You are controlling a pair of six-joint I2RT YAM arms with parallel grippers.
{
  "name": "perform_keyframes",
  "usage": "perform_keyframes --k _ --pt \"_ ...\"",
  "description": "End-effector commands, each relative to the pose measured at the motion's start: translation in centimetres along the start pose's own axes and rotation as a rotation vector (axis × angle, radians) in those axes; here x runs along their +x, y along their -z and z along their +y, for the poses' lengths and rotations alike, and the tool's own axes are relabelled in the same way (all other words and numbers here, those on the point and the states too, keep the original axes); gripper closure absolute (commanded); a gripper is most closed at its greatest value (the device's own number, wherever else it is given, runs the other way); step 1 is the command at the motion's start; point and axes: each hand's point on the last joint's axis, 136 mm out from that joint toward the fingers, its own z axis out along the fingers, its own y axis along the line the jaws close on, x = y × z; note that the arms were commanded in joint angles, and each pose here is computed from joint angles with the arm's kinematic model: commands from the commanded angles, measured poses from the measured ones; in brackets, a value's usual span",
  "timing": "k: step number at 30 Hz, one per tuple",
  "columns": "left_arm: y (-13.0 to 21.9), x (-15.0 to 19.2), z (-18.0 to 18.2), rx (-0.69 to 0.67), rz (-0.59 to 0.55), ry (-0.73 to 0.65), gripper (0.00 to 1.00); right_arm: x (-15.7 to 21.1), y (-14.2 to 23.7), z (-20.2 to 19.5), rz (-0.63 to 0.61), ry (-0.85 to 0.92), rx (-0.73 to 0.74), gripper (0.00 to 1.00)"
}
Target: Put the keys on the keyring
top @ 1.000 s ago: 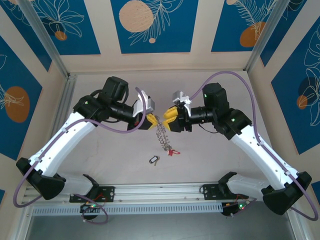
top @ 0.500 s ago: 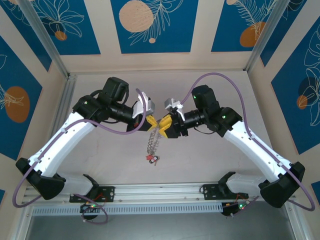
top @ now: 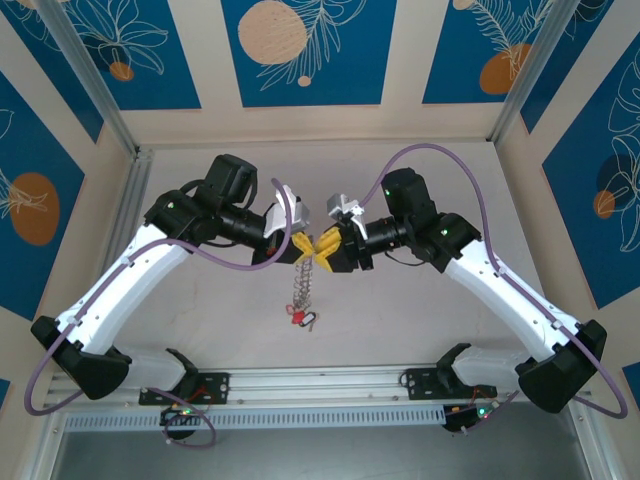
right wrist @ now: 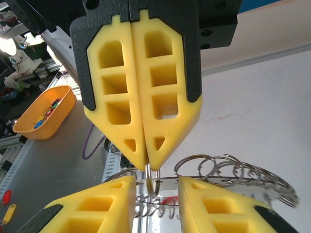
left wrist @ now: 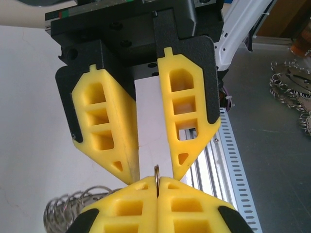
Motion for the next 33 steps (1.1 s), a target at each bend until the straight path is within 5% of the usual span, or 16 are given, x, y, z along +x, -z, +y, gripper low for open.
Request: perform_keyframes --k 1,7,11,18,23,24,25,28,33 --pt "0.5 -1.9 -1.4 0.049 -0.051 -0.059 1.0 -1.1 0.1 0.4 -0.027 0.034 -0.01 0.72" --pt "0.6 -1.9 -1.8 0.055 -0.048 -0.068 1.0 -1.3 0.0 0.3 -0.035 0.039 -0.012 0.79" --pt "0.7 -2.1 -2.0 0.055 -0.053 -0.073 1.0 -1.2 0.0 0.4 -0.031 0.038 -0.022 0.98" --pt "0.7 -2.3 -1.6 0.02 -0.074 -0.069 1.0 -1.7 0.7 1.0 -0.06 0.069 -0.015 1.0" --pt "1.8 -2.9 -2.4 0.007 -0.154 -0.048 0.57 -2.7 2.0 1.7 -0.15 0.079 -0.019 1.0" --pt "1.9 -2.9 -2.4 -0.002 -0.17 -0.042 0.36 -2.9 2.2 1.9 -0.168 0.083 -0.023 1.0" --pt "2.0 -2.9 -2.4 -0.011 -0.181 -0.037 0.26 -3.0 2.4 2.0 -0.184 0.086 -0.023 1.0" --pt "2.2 -2.9 -2.6 -0.034 -0.221 -0.02 0.24 -3.5 2.6 2.3 -0.23 0.092 -0.026 1.0" --pt "2.5 -3.6 -2.8 -0.043 -0.317 -0.007 0.39 -4.2 3.0 2.7 -0.302 0.104 -0.034 1.0"
